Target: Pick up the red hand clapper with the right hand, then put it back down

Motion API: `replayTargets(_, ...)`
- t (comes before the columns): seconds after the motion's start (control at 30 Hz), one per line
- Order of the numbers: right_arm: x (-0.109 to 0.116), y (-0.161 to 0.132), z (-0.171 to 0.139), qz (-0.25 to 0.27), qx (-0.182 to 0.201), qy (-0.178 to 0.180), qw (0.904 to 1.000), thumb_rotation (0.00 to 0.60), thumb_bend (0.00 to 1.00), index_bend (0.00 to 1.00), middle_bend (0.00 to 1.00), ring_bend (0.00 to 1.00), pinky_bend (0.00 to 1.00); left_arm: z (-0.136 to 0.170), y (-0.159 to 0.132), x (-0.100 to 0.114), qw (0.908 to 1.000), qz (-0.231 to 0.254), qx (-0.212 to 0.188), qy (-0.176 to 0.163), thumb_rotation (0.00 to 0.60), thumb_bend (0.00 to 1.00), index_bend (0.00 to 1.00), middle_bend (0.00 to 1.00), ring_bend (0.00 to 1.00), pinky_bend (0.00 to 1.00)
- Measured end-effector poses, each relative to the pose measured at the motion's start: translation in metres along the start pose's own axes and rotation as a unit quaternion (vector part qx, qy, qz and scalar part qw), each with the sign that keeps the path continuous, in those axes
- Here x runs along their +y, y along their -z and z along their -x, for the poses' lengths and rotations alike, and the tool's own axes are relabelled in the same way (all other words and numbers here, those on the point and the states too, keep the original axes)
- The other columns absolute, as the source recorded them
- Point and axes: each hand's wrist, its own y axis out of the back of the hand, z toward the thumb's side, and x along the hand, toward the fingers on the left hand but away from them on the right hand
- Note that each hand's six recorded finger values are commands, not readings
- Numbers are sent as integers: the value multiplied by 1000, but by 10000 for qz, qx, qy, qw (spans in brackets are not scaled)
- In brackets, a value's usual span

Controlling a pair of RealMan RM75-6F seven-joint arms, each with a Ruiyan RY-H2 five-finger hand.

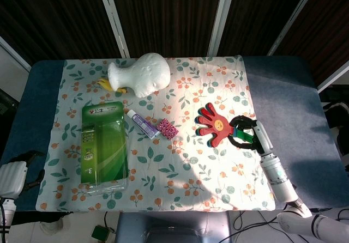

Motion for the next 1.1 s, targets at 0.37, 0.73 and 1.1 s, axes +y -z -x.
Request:
replayTargets(0.37, 3, 5, -1, -1375, -194, -222, 9901, 600, 697, 815, 784, 936, 953, -2, -6, 12, 9975, 61, -326, -619, 600, 406, 253, 231, 272, 357)
replayTargets(0.73, -2, 23, -7, -5432, -370, -297, 8383, 600, 699, 815, 784, 936, 951, 0, -5, 9, 9968, 136, -389, -690, 600, 406, 286, 231, 272, 359)
replayTargets(1.1, -12, 17, -8, -4992, -262, -305, 8656, 600, 699, 813, 784, 932, 946, 2, -3, 9, 9981, 80, -278, -545, 600, 406, 315, 231, 271, 359)
